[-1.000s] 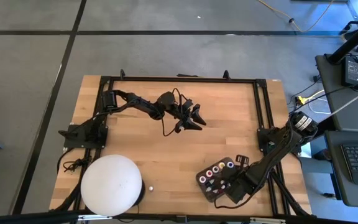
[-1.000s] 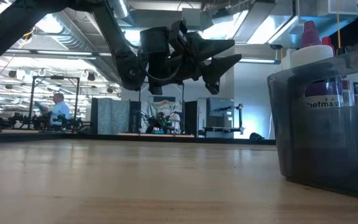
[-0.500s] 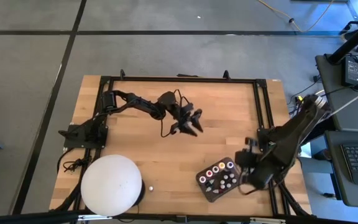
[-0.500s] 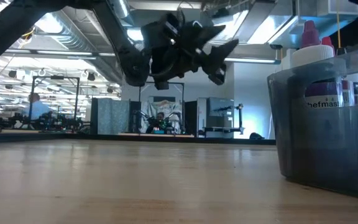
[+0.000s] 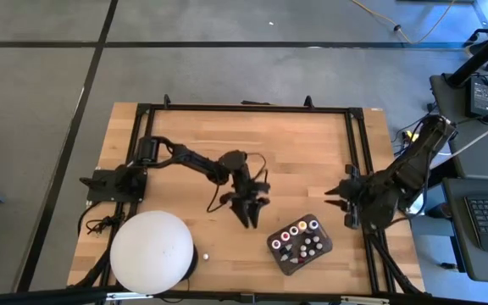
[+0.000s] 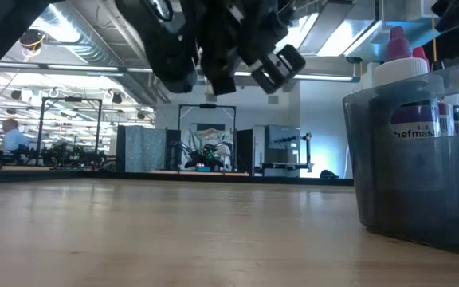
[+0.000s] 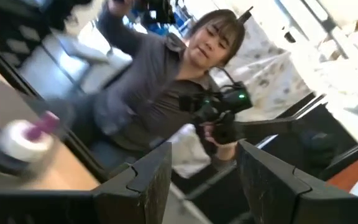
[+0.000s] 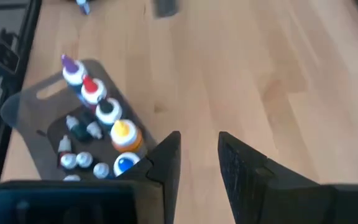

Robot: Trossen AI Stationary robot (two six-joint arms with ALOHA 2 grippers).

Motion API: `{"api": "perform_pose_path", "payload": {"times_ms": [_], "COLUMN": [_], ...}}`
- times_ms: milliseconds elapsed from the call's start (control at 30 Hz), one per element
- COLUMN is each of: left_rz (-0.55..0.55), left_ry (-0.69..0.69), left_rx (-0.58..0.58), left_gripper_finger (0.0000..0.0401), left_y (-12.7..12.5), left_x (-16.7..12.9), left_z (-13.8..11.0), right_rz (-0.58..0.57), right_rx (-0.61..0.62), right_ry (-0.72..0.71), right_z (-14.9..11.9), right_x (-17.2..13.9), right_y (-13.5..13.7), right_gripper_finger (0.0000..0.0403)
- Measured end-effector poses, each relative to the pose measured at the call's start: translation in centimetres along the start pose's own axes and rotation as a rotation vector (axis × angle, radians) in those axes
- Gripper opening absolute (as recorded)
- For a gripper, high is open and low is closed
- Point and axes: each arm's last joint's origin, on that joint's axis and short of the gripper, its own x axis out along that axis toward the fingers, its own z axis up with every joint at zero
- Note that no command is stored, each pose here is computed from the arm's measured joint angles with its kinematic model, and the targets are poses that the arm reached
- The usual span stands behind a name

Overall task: Pick & Place food coloring
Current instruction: Put the small purple food coloring bottle into the bin

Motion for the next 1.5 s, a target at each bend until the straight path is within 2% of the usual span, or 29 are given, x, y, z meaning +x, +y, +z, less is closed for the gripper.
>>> {"api": "perform_pose_path", "payload": {"times_ms": [100, 200, 367, 467, 533, 667, 800, 867, 967, 1067, 1167, 1400, 1500], "left_rz": [-0.010, 0.013, 0.121, 0.186, 0.239, 0.386, 0.563, 0.688, 0.931, 1.127, 1.196, 1.152, 1.124], "left_ry": [0.000, -0.003, -0.010, -0.009, -0.030, -0.124, -0.163, -0.164, -0.139, -0.057, 0.057, 0.194, 0.197], "left_rx": [-0.144, -0.367, -0.800, -0.989, -1.069, -1.085, -1.071, -1.042, -0.973, -0.998, -1.013, -0.799, -0.707], "left_gripper_finger": [0.0173, 0.0174, 0.0176, 0.0173, 0.0172, 0.0172, 0.0175, 0.0175, 0.0173, 0.0175, 0.0176, 0.0171, 0.0172], "left_y": [-0.1, 0.4, 2.0, 2.6, 3.0, 3.1, 1.6, 0.6, -1.1, -2.8, -4.2, -5.1, -5.1], "left_x": [1.9, 3.2, 4.2, 4.7, 4.8, 4.6, 3.7, 2.9, 1.8, 1.4, 2.1, 4.8, 5.7], "left_z": [-0.4, -1.1, -3.0, -4.1, -4.7, -5.2, -4.9, -4.9, -5.2, -6.3, -7.3, -7.9, -7.7], "right_rz": [-0.023, -0.050, -0.066, -0.067, -0.068, -0.074, -0.075, -0.075, -0.076, -0.077, -0.077, -0.078, -0.078], "right_rx": [-0.008, -0.021, -0.014, -0.014, -0.014, -0.025, -0.039, -0.041, -0.041, -0.043, -0.045, -0.046, -0.046], "right_ry": [-0.041, -0.067, -0.070, -0.070, -0.070, -0.074, -0.073, -0.073, -0.073, -0.072, -0.071, -0.072, -0.072], "right_z": [0.3, 0.5, 0.8, 0.8, 0.8, 0.8, 0.8, 0.8, 0.8, 0.7, 0.7, 0.7, 0.8], "right_x": [-0.2, -0.1, 0.1, 0.1, 0.1, 0.1, 0.1, 0.1, 0.1, 0.1, 0.1, 0.1, 0.1], "right_y": [-0.5, -0.7, -0.8, -0.8, -0.8, -0.8, -0.8, -0.8, -0.8, -0.8, -0.8, -0.8, -0.8], "right_gripper_finger": [0.0110, 0.0110, 0.0110, 0.0110, 0.0110, 0.0110, 0.0110, 0.0110, 0.0110, 0.0110, 0.0110, 0.0110, 0.0110]}}
